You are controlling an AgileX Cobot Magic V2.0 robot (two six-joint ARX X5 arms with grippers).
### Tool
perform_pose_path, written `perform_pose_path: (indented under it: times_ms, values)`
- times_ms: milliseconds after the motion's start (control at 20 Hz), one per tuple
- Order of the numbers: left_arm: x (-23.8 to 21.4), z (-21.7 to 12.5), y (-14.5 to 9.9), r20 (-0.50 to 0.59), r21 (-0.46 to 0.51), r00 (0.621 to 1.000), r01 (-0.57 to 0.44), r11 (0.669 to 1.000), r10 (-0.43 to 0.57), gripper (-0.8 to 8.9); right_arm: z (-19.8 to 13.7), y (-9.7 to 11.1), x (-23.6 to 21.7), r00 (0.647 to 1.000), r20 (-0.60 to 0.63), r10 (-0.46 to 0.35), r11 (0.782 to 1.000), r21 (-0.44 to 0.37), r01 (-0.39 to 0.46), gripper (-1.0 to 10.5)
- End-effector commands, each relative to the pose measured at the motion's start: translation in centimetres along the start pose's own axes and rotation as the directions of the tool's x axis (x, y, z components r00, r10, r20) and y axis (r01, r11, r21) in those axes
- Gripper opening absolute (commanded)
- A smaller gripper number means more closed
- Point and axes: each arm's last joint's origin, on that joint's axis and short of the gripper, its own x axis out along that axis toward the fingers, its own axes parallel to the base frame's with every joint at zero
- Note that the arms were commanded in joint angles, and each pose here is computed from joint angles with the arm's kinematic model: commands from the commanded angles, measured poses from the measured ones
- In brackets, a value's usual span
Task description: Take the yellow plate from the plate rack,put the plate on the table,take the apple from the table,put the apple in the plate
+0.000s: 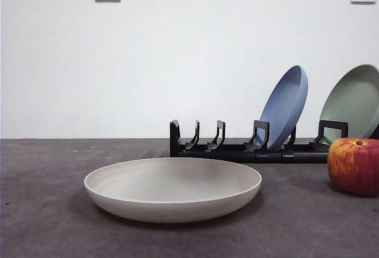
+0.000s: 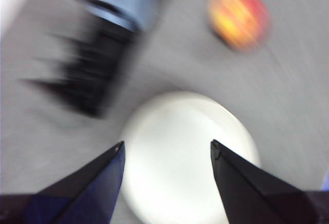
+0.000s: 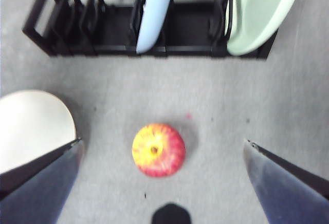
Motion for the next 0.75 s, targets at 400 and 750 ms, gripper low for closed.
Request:
perform_pose_path:
  times_ms: [400,750]
  values:
    - [-13.0,-6.1,7.9,0.183,-0.393,0.945,-0.184,0.901,0.273,-0.13,0.7,-0.9,5.1,0.984,-0.177,0.006,1.000,0.023,-0.002,6.3]
    - [-14.2,-7.7,7.7,0.131,-0.391,0.957,-0.190,0.901,0.259,-0.08,0.8,0.1,10.8,0.950,-0.310,0.036,0.999,-0.013,-0.042,6.3]
